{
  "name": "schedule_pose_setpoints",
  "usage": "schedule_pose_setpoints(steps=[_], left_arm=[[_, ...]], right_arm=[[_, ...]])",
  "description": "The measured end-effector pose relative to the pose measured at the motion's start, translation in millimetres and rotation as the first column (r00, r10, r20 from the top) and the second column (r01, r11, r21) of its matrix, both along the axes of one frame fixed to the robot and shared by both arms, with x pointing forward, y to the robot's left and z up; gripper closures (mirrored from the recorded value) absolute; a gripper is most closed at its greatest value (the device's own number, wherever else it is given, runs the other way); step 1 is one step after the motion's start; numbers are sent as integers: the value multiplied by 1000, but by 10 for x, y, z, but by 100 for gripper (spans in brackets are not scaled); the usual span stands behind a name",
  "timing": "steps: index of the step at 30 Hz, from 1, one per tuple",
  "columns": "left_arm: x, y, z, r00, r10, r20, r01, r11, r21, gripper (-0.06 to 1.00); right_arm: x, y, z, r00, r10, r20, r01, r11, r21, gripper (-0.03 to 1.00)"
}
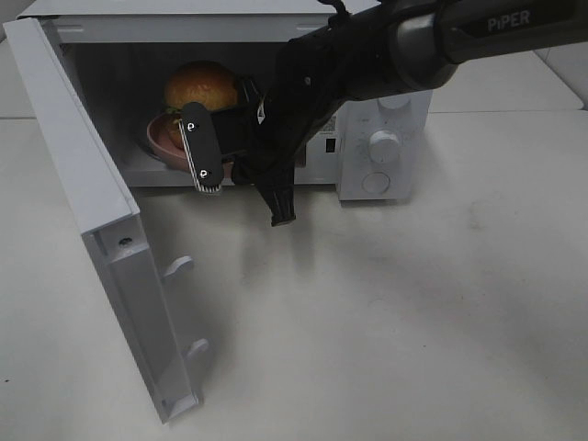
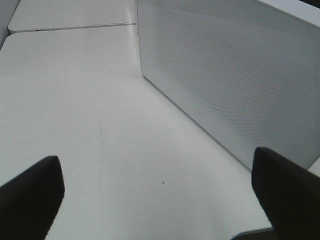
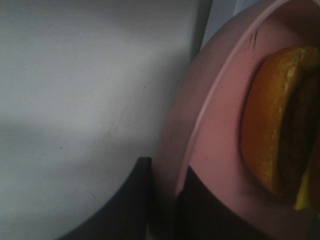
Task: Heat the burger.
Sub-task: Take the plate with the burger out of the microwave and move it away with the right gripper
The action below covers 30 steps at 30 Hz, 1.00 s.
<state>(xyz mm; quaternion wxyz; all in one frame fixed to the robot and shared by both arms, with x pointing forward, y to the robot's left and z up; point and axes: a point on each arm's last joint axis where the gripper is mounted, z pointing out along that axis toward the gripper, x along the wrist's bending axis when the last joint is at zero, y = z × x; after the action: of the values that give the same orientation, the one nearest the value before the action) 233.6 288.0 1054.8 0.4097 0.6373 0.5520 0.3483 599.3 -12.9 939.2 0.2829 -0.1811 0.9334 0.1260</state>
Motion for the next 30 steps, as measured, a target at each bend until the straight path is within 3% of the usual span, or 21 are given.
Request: schedule_pose_setpoints(steps=[17, 30], left_arm=[[0, 0, 0, 1000, 0, 0, 0, 1000, 0, -1], [0, 0, 0, 1000, 0, 0, 0, 1000, 0, -1]], right_arm=[[-284, -225, 149, 990, 119, 73, -117, 992, -36, 85], [-587, -448, 190, 989, 134, 65, -132, 990, -41, 85]])
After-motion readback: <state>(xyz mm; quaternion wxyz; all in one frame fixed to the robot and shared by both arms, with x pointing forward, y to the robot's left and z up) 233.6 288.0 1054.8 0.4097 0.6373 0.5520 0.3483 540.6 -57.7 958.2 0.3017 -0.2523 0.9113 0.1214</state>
